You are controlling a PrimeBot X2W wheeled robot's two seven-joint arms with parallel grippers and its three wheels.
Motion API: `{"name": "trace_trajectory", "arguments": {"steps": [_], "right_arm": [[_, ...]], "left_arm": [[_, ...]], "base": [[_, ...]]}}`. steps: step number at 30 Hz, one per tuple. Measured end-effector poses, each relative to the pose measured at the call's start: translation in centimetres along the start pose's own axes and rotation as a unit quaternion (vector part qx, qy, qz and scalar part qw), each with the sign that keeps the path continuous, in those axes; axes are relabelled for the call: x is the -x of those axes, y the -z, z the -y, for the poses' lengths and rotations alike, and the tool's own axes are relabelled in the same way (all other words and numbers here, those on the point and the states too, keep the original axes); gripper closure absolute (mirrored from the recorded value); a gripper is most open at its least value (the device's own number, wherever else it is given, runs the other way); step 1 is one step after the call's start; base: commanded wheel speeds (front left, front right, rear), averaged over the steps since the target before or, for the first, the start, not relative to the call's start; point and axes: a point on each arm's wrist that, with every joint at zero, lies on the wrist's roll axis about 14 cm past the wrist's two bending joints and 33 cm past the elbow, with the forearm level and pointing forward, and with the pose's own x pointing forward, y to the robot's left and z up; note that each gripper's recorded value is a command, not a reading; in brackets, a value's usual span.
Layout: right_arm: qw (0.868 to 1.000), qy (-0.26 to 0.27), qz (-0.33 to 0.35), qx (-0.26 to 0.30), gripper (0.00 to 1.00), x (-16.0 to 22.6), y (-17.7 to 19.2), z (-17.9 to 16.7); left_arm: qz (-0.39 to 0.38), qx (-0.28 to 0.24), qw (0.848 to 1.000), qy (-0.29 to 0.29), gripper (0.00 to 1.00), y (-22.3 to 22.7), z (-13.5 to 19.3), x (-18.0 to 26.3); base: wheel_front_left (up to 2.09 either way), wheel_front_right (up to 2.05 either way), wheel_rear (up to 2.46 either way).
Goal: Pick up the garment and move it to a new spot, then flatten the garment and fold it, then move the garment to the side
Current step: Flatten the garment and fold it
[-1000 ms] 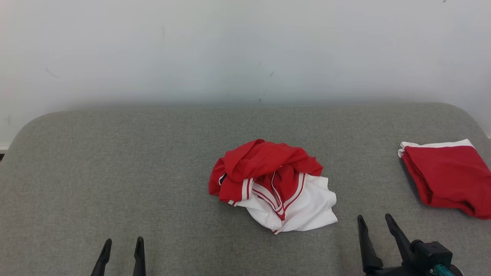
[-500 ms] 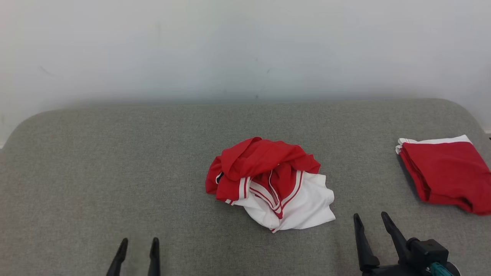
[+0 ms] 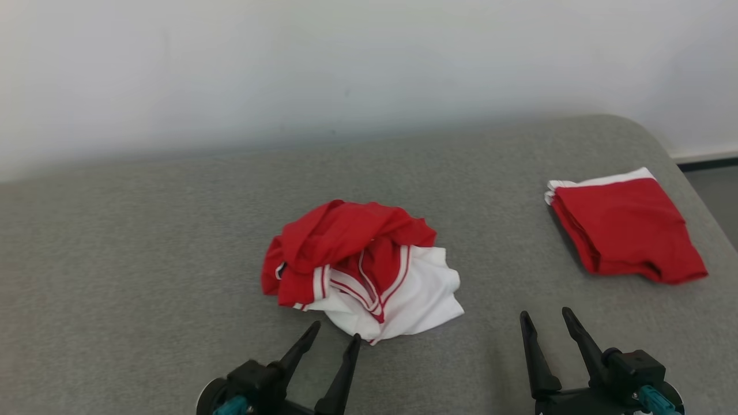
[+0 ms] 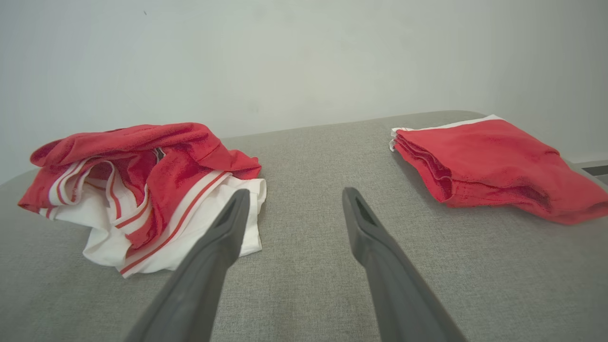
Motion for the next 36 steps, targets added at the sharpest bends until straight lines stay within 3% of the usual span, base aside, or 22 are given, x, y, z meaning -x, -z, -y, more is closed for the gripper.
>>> {"name": "trace_trajectory", "arguments": {"steps": [3, 16, 25, 26, 27, 28, 29, 36], "right_arm": [[1.0, 0.02, -0.006, -0.001, 0.0, 0.6, 0.4, 1.2], [0.996, 0.085, -0.018, -0.005, 0.0, 2.5, 1.5, 4.9], [0.997, 0.076, -0.018, -0.004, 0.0, 1.8, 1.6, 4.5], [0.997, 0.074, -0.018, -0.004, 0.0, 1.7, 1.5, 4.4], [0.997, 0.072, -0.019, -0.004, 0.0, 1.7, 1.5, 4.2], [0.997, 0.07, -0.019, -0.005, 0.0, 1.6, 1.5, 4.1], [0.997, 0.068, -0.019, -0.004, 0.0, 1.5, 1.5, 4.0], [0.998, 0.063, -0.019, -0.006, 0.0, 1.4, 1.7, 3.7]], "left_arm": [[-0.031, 0.029, 0.999, 0.008, 0.0, 1.5, 0.4, -1.7], [-0.122, 0.059, 0.991, 0.003, 0.0, 6.5, 0.3, -5.8], [-0.121, 0.051, 0.991, -0.009, 0.0, 6.6, -0.5, -6.4], [-0.118, 0.047, 0.992, -0.008, 0.12, 6.4, -0.4, -6.5], [-0.115, 0.044, 0.992, -0.007, 0.49, 6.2, -0.4, -6.6], [-0.114, 0.042, 0.993, -0.006, 0.78, 6.0, -0.4, -6.7], [-0.114, 0.038, 0.993, -0.004, 1.0, 6.0, -0.3, -6.7], [-0.101, 0.033, 0.994, 0.011, 1.0, 4.9, 0.6, -7.4]], "base": [[0.0, 0.0, 0.0], [0.0, 0.0, 0.0], [0.0, 0.0, 0.0], [0.0, 0.0, 0.0], [0.0, 0.0, 0.0], [0.0, 0.0, 0.0], [0.0, 0.0, 0.0], [0.0, 0.0, 0.0]]}}
